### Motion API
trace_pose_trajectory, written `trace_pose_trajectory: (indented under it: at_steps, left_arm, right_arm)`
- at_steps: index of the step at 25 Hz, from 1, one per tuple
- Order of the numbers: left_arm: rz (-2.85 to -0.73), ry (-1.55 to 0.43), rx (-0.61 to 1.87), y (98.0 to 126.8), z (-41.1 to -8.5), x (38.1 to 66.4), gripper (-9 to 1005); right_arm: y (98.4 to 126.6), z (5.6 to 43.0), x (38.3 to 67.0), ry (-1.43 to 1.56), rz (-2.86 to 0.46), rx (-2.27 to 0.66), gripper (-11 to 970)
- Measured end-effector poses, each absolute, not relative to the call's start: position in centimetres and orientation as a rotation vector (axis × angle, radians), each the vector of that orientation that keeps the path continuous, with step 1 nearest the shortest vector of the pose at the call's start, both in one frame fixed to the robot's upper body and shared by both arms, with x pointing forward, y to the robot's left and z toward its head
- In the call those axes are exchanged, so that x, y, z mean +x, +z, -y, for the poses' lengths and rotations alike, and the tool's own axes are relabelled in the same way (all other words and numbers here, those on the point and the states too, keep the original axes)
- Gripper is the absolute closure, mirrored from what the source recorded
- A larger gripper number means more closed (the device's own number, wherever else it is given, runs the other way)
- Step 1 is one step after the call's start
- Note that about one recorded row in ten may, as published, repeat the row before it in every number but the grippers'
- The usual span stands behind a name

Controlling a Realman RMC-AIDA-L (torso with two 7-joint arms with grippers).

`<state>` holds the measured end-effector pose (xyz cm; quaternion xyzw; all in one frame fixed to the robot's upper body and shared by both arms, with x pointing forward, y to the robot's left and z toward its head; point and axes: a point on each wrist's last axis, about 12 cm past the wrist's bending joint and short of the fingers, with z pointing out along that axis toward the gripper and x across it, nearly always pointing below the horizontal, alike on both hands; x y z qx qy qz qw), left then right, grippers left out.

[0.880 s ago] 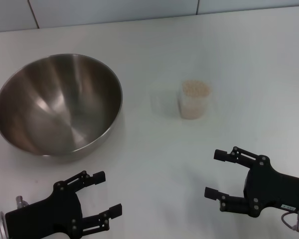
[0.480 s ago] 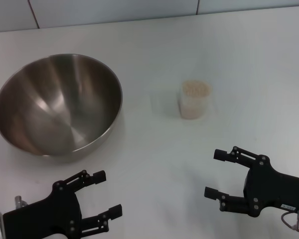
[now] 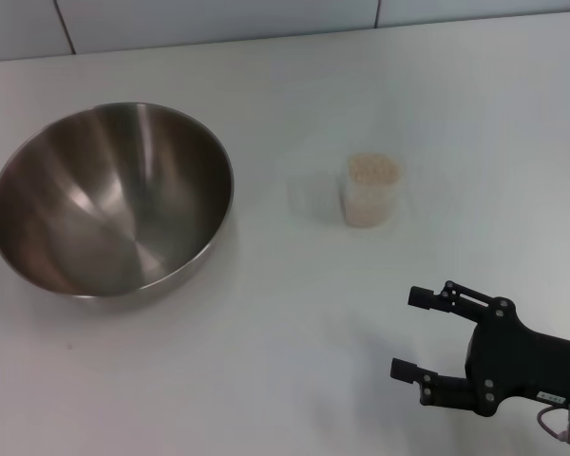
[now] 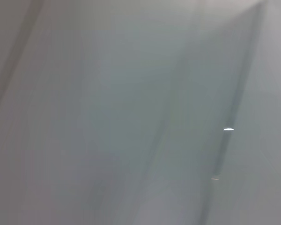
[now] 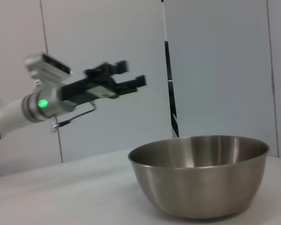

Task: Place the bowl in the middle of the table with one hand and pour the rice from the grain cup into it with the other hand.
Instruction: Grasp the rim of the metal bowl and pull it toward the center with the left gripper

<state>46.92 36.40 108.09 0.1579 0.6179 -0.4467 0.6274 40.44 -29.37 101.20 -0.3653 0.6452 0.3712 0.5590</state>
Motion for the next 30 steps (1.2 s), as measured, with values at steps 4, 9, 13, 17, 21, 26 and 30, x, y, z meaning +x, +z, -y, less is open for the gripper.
trace_pose_trajectory:
  at_steps: [4, 9, 13, 17, 21, 26, 30]
  left_arm:
    - [-1.445, -1.001, 0.332, 108.4, -37.0, 47.9, 137]
    - [-1.690, -0.745, 0.410, 110.6, -35.2, 53.9, 145]
    - [-1.815, -0.547, 0.438, 113.7, -33.9, 55.3, 154]
    - [-1.959, -0.420, 0.400, 115.6, -34.2, 56.9, 162]
    - [-2.127, -0.448, 0.445, 115.7, -33.5, 57.4, 170]
    - [-2.242, -0.483, 0.524, 114.9, -32.4, 57.3, 180]
    - [-2.284, -0.483, 0.546, 114.1, -32.1, 57.4, 189]
  right_arm:
    - [101.3, 29.3, 40.6, 0.879, -1.515, -0.865, 130]
    - [101.4, 29.3, 40.7, 0.879, -1.511, -0.868, 130]
    - [101.4, 29.3, 40.7, 0.880, -1.511, -0.868, 130]
    - [101.4, 29.3, 40.7, 0.880, -1.512, -0.867, 130]
    - [101.4, 29.4, 40.6, 0.879, -1.515, -0.866, 130]
    - [101.3, 29.4, 40.6, 0.873, -1.517, -0.868, 131]
    - [101.3, 29.3, 40.6, 0.871, -1.518, -0.870, 131]
